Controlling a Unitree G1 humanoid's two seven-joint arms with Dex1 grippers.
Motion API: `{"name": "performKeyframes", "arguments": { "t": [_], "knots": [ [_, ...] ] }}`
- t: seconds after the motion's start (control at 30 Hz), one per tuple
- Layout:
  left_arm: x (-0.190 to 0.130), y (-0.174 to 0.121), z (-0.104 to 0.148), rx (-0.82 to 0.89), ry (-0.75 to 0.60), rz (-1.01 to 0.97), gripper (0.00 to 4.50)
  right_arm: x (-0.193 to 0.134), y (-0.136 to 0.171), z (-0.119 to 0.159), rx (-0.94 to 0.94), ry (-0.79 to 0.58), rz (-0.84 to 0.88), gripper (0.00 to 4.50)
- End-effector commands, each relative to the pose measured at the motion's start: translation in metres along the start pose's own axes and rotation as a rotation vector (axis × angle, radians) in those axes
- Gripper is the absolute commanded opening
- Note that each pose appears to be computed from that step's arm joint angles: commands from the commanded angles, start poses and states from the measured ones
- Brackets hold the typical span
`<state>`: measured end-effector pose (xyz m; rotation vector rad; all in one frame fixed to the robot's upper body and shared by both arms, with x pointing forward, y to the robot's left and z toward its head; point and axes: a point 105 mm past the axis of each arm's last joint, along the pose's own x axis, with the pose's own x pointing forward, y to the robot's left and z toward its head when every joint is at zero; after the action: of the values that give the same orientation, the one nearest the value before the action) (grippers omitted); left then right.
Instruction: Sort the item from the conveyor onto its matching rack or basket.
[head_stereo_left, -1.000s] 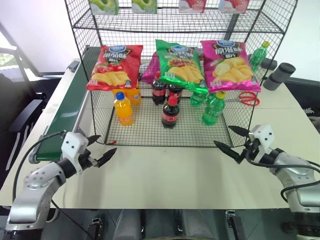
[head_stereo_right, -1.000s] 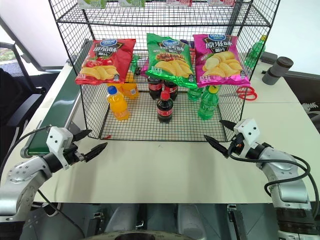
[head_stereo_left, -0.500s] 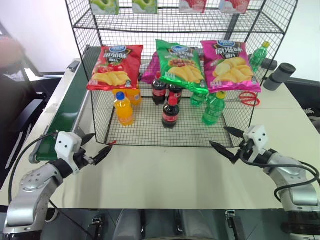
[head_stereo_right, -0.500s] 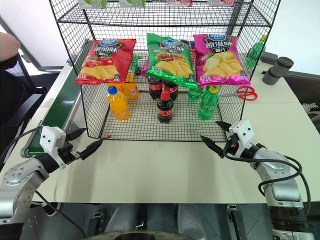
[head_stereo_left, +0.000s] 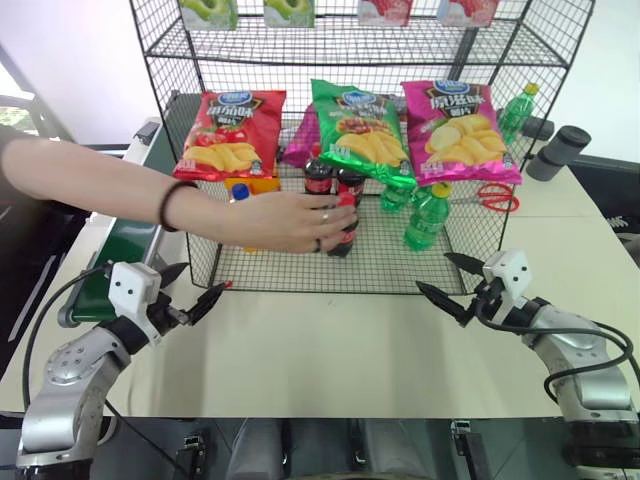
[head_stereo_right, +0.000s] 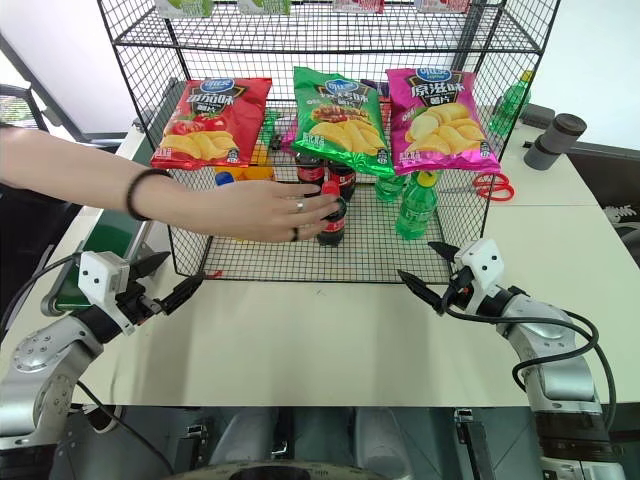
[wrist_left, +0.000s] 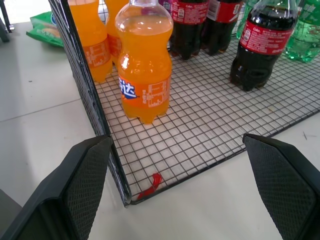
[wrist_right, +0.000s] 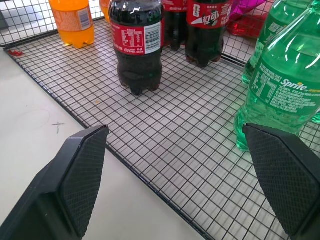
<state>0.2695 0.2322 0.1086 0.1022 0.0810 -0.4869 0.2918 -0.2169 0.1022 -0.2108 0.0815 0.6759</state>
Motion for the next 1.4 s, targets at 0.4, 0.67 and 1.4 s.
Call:
{"name": "performKeyframes", "arguments": {
  "t": [0.4,0.67,1.4],
  "knots": [
    [0.0,0.0,0.01,0.029,-0.048,-0.003,4.5,0.004,0.002,0.014,-0.039,-0.048,0.008,4.46],
    [-0.002,0.001,0.012,0.033,-0.058,0.003,4.5,0.006,0.003,0.015,-0.041,-0.051,0.017,4.46],
    [-0.046,0.075,0.022,-0.049,-0.206,0.554,4.5,0.045,0.045,0.038,-0.049,-0.157,0.157,4.46]
  ]
}}
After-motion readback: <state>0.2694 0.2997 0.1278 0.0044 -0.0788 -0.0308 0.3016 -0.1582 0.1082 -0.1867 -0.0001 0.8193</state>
